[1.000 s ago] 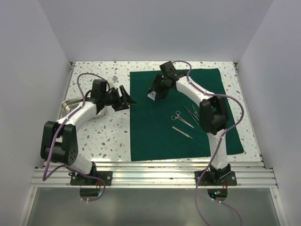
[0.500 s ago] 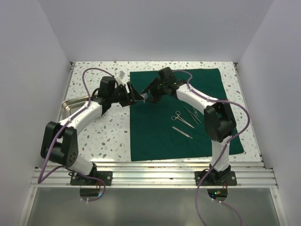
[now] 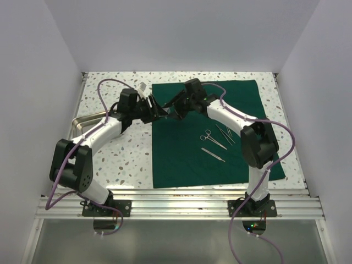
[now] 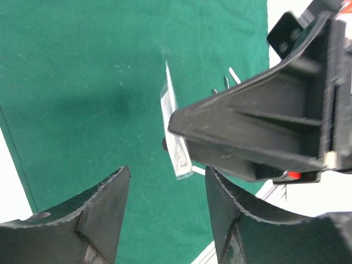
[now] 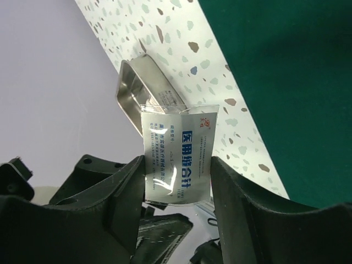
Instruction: Prepare the surgical pack
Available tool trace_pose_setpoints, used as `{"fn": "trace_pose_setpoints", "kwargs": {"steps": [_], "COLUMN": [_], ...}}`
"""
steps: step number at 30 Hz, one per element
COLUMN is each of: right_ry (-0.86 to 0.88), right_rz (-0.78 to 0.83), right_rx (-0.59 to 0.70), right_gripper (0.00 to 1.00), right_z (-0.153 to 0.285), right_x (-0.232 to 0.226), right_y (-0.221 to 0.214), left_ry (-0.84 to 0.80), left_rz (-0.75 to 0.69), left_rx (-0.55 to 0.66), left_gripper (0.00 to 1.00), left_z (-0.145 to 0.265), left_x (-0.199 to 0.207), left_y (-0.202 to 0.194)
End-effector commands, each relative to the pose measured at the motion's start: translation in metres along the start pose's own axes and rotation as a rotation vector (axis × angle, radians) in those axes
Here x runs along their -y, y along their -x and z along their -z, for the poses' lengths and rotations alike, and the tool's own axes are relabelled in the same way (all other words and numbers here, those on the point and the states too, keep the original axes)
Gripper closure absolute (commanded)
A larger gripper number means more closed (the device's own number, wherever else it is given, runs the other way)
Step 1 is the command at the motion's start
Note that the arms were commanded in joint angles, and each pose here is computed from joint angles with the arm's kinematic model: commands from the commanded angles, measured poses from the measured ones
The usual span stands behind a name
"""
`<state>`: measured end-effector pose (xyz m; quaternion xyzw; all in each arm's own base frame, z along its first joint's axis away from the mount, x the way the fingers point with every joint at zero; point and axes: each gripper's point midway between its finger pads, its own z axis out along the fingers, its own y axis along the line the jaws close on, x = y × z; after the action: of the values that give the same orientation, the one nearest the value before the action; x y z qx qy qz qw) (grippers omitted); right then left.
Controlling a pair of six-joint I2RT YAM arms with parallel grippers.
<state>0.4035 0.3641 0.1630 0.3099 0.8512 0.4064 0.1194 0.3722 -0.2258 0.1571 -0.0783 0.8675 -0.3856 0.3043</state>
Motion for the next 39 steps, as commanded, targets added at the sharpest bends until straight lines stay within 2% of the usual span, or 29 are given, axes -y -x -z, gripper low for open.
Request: {"fn": "trace_pose_setpoints", "kwargs": {"steps": [1,8,16,18,19,21,25,27,29,31,32,34,36,39], "right_ry": [0.070,0.073,0.072,0.069,0.068,0.066,0.027,-0.016,-0.056,-0.100,-0.114,-0.151,-0.176,-0.223], "right_rz": [-0.002,-0.015,-0.019,-0.010,-0.009,0.004,0.074,0.163,0.254,0.286,0.337,0.369,0.440,0.518], "right_rx": [0.006,-0.002,-0.012,-0.015,-0.016,-0.021,0.004,0.038,0.059,0.092,0.104,0.140,0.155,0.138], "right_gripper": [0.48,0.47,0.46,0.46,0.44,0.41,0.26,0.23,0.21,0.20,0.19,0.18,0.18,0.18], "right_z": [0.022,0.021,0.019,0.019,0.018,0.018,0.023,0.032,0.037,0.051,0.057,0.069,0.083,0.093], "right_x": [-0.023,-0.022,-0.025,-0.024,-0.024,-0.022,-0.016,-0.012,-0.004,0.005,0.009,0.023,0.035,0.056], "right_y": [-0.006,-0.008,-0.011,-0.012,-0.012,-0.013,-0.005,0.011,0.023,0.043,0.050,0.067,0.077,0.078], "left_ry": [-0.043,-0.089,-0.083,-0.084,-0.077,-0.078,-0.003,0.037,0.087,0.135,0.165,0.224,0.279,0.339], "left_rz": [-0.022,-0.007,0.002,0.000,-0.001,-0.015,-0.030,-0.040,-0.026,0.009,0.023,0.056,0.081,0.134], "left_rx": [0.087,0.098,0.085,0.086,0.087,0.088,0.059,0.065,0.092,0.092,0.137,0.154,0.219,0.231], "left_gripper": [0.40,0.60,0.73,0.83,0.92,1.00,1.00,1.00,1.00,1.00,1.00,1.00,1.00,1.00], "left_z": [-0.002,-0.009,-0.014,-0.013,-0.013,-0.012,-0.007,0.004,0.024,0.039,0.057,0.076,0.105,0.132], "left_x": [0.020,0.027,0.024,0.025,0.024,0.026,0.011,-0.001,-0.022,-0.047,-0.062,-0.088,-0.117,-0.153], "left_y": [0.026,0.032,0.029,0.030,0.031,0.033,0.030,0.035,0.045,0.042,0.055,0.056,0.070,0.073]}}
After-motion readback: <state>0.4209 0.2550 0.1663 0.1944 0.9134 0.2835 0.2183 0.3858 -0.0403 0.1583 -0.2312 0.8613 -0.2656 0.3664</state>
